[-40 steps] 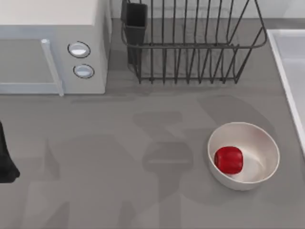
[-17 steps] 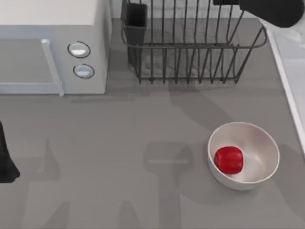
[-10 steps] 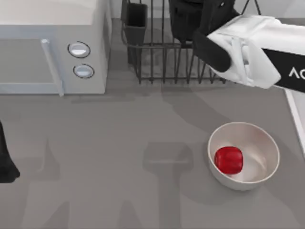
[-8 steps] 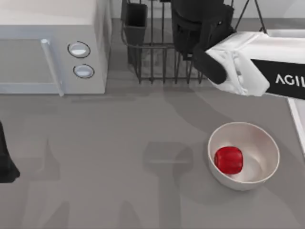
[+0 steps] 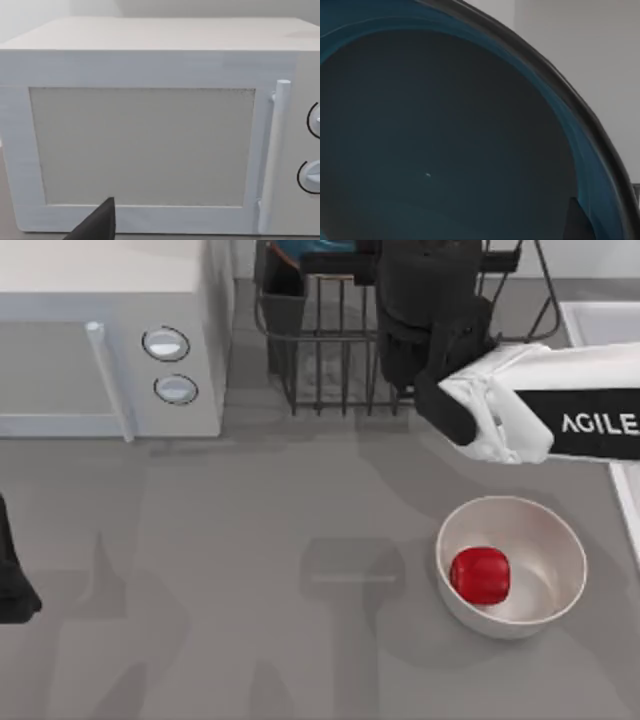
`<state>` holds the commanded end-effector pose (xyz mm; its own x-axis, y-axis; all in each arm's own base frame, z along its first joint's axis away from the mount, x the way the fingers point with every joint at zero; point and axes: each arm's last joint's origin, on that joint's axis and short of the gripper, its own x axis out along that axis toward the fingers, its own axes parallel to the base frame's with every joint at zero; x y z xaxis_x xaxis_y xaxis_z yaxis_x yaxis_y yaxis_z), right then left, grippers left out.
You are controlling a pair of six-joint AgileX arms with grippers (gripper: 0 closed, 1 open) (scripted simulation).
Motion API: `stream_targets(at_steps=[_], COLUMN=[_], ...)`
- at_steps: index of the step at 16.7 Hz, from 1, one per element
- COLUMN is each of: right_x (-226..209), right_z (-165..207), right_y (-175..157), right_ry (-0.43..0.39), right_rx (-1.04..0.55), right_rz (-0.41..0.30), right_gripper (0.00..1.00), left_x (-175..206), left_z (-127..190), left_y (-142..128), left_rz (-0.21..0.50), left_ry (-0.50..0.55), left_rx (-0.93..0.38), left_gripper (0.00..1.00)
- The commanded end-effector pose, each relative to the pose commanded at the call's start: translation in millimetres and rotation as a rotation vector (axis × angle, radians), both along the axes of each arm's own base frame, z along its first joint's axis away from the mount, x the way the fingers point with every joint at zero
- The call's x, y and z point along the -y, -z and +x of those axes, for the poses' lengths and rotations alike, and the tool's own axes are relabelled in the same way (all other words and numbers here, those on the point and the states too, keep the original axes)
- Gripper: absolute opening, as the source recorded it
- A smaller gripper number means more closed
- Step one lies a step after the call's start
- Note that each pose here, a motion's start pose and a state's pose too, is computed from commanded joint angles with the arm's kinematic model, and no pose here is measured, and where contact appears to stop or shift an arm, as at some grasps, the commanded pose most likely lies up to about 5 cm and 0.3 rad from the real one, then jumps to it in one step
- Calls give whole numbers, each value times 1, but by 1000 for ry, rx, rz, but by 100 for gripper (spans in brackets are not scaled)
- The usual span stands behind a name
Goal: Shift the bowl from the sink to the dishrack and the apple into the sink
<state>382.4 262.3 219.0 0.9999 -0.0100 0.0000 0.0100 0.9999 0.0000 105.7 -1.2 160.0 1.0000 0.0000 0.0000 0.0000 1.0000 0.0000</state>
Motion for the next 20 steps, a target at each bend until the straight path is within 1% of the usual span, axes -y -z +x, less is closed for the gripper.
stream_targets(at_steps=[13, 14, 20], right_x=[0, 0, 0], right_z=[0, 0, 0], right_y=[0, 0, 0], right_ry=[0, 0, 0], right_rx=[0, 0, 0], right_rz=[0, 0, 0], right_gripper=[98, 100, 100], left_x=[0, 0, 0], left_z=[0, 0, 0], left_y=[0, 0, 0], left_rz=[0, 0, 0], left_ry=[0, 0, 0], left_rx=[0, 0, 0], left_gripper=[100, 100, 100])
